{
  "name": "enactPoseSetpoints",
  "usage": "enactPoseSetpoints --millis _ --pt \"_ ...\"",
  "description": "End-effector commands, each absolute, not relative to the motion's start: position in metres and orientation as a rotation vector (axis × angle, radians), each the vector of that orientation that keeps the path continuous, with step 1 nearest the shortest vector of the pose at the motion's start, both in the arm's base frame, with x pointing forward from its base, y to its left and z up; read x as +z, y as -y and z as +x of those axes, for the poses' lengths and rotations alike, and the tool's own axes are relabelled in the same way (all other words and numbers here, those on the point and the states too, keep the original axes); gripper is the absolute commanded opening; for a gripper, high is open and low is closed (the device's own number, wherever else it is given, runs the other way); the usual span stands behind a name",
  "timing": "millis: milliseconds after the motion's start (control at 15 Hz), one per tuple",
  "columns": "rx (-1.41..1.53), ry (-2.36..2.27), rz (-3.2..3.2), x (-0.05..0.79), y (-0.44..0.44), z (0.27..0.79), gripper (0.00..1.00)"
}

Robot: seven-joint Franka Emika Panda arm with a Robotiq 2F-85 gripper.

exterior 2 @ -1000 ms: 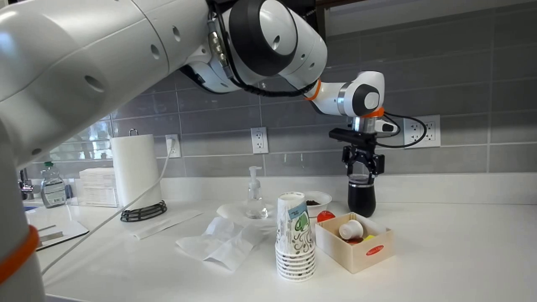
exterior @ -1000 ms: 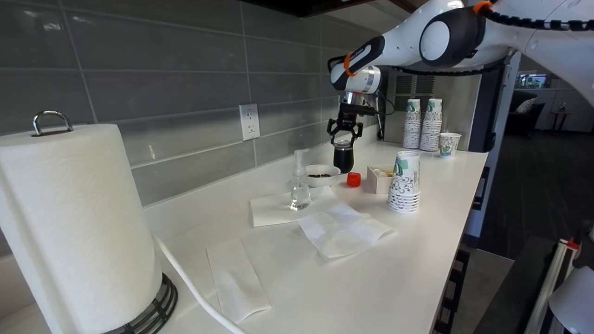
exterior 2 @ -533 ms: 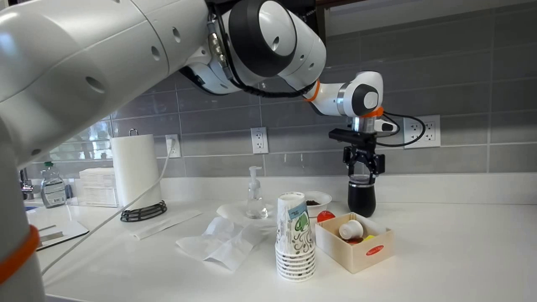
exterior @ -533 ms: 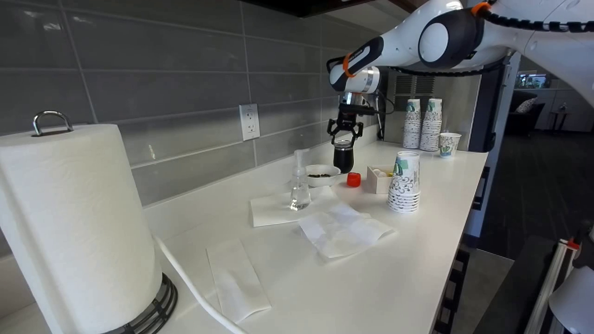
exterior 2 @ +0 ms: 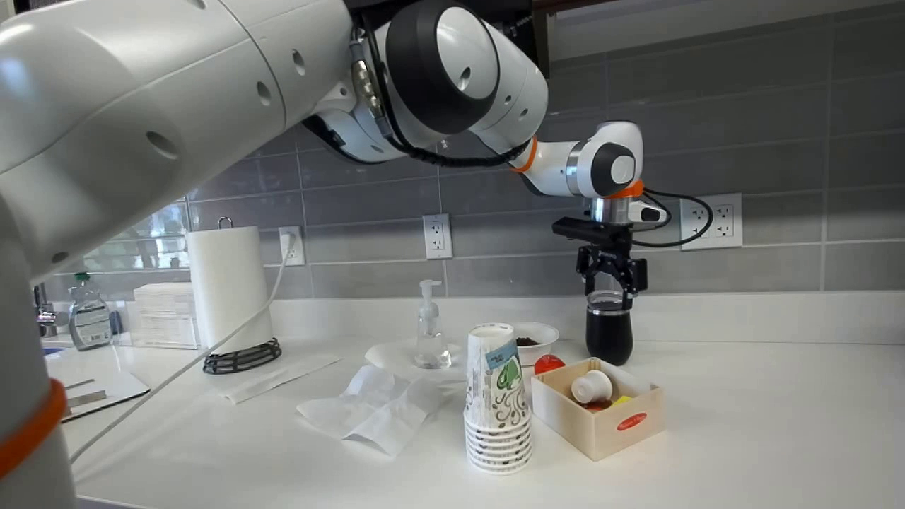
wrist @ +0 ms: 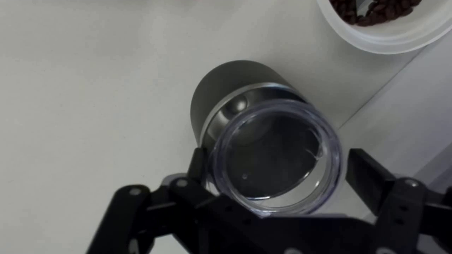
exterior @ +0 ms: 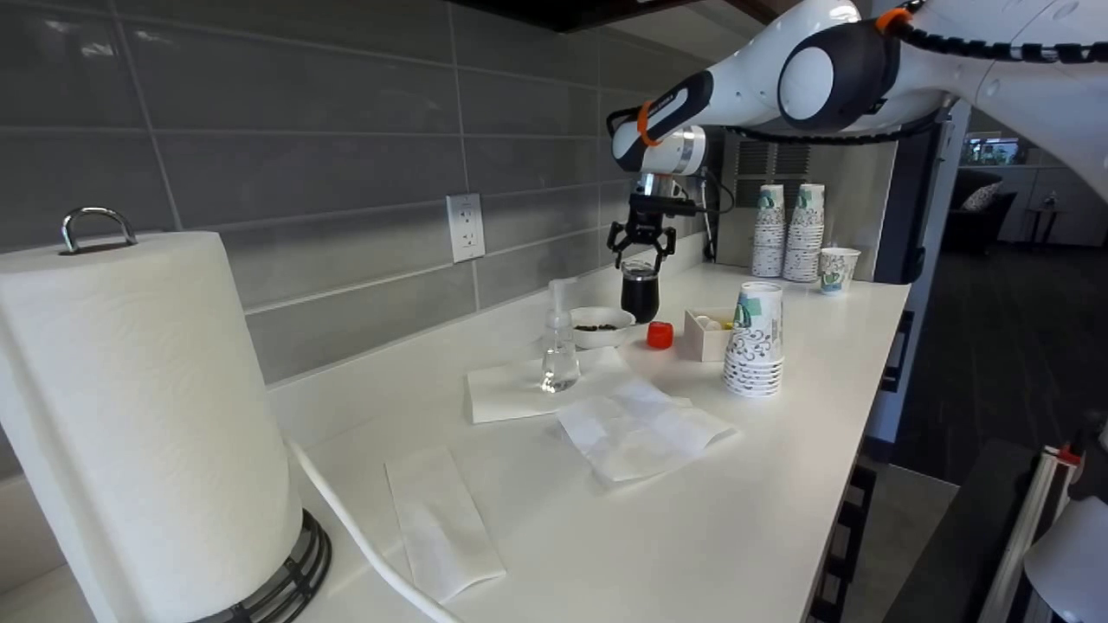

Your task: Put the lid on the black cup

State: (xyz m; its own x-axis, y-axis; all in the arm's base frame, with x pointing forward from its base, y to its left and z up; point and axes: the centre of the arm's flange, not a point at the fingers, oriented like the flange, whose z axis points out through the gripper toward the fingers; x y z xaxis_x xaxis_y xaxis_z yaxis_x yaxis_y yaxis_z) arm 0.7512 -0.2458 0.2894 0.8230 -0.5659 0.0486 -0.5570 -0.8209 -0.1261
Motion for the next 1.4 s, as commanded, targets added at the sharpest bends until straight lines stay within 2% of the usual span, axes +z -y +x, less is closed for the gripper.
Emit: enactPoseSetpoints --millis 0,400,1333 --pt "-0.130 -0.920 -2.901 0.292 0.249 0.768 1.00" --pt "-0.121 -0.912 -2.904 0.297 0.252 0.763 1.00" --pt "-0.268 -0.807 -2.931 0.313 0.253 0.714 1.00"
